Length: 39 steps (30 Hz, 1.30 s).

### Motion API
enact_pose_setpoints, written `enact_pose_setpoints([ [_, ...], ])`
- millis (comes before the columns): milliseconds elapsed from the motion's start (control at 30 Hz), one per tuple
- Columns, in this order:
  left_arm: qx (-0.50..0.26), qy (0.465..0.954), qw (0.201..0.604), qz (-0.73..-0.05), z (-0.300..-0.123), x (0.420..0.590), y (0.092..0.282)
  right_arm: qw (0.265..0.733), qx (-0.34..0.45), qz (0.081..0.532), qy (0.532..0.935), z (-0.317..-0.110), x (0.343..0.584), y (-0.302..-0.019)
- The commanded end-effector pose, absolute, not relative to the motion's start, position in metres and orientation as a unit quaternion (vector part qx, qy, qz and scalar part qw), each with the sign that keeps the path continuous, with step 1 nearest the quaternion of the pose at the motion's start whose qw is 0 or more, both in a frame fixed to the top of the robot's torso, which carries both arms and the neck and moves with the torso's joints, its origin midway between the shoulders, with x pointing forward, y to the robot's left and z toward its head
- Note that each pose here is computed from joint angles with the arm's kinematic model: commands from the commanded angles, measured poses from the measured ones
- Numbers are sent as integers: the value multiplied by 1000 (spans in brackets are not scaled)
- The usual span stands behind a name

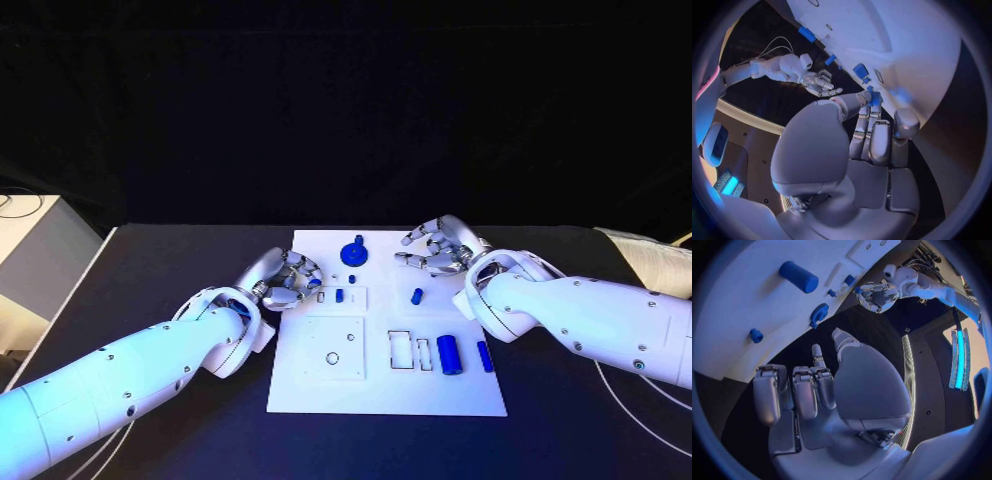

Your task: Assemble the parts on the task board

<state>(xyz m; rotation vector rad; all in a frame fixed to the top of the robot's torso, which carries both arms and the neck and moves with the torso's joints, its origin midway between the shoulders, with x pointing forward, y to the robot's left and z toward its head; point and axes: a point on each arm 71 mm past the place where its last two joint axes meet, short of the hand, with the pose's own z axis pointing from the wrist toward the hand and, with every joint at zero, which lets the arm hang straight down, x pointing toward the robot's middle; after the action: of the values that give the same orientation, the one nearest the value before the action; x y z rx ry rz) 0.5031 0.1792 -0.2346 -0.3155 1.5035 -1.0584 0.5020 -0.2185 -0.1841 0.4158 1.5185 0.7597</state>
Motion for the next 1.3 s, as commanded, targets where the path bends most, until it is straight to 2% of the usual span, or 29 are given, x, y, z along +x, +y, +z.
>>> enact_pose_setpoints([
  [33, -138, 651, 589, -458, -235, 502, 176, 640, 173, 336, 669, -184, 502, -217],
  [700, -150, 691, 544, -453, -243, 501, 171, 640, 173, 336, 669, -184, 502, -218],
  [1300, -153, 697, 544, -441, -245, 502, 176, 640, 173, 335, 669, -184, 502, -218],
])
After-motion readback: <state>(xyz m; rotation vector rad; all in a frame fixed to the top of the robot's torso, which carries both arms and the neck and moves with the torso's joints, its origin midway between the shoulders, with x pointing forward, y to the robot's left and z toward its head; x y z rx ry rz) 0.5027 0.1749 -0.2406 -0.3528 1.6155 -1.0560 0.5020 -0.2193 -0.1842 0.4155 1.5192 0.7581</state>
